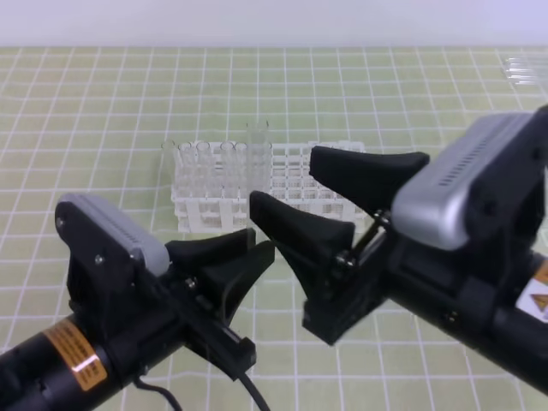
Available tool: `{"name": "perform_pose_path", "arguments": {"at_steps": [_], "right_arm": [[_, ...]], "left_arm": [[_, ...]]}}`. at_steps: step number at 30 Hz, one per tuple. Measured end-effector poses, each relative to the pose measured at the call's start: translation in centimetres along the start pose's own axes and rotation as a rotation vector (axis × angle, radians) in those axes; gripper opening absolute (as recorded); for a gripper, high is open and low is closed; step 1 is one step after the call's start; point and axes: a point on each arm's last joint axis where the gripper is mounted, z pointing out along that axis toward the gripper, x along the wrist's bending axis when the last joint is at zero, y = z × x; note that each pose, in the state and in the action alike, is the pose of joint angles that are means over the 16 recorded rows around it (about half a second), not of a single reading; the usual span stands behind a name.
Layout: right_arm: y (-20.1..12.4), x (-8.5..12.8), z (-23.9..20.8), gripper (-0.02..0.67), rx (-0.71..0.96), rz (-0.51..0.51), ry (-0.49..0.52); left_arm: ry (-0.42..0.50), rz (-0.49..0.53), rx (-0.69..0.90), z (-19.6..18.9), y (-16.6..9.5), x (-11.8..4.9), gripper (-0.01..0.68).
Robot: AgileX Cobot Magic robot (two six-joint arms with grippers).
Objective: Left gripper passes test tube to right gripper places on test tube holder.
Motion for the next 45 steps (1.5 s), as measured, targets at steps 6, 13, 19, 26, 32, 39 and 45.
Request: {"name": "perform_pose_path", "arguments": {"at_steps": [6, 13, 19, 26, 32, 39, 45], "right_arm": [[-0.1, 0.0, 1.3, 0.048, -0.018, -0.006, -0.028], [-0.1, 0.1, 2.6, 0.048, -0.032, -0.01, -0.049], [-0.3, 0.1, 3.2, 0.048, -0.032, -0.008, -0.06], [-0.7, 0.1, 3.7, 0.048, -0.018, 0.003, -0.062], [-1.0, 0.3, 4.2, 0.048, 0.003, 0.016, -0.053], [-1.1, 0.5, 4.8, 0.048, 0.016, 0.018, -0.044], [-1.0, 0.5, 5.1, 0.048, 0.009, 0.012, -0.045]], "left_arm": [[-0.002, 0.005, -0.024, 0.0, 0.1, 0.0, 0.005], [-0.007, -0.005, -0.052, -0.4, -0.4, 0.1, 0.004], [-0.01, -0.02, -0.075, -0.9, -1.2, 0.2, 0.005], [-0.027, -0.014, -0.093, -1.3, -1.8, 0.1, 0.005], [-0.055, 0.011, -0.095, -1.3, -1.9, -0.2, 0.007], [-0.081, 0.013, -0.11, -1.4, -1.7, -0.4, 0.006], [-0.082, -0.018, -0.126, -1.4, -1.6, -0.4, 0.005]]}}
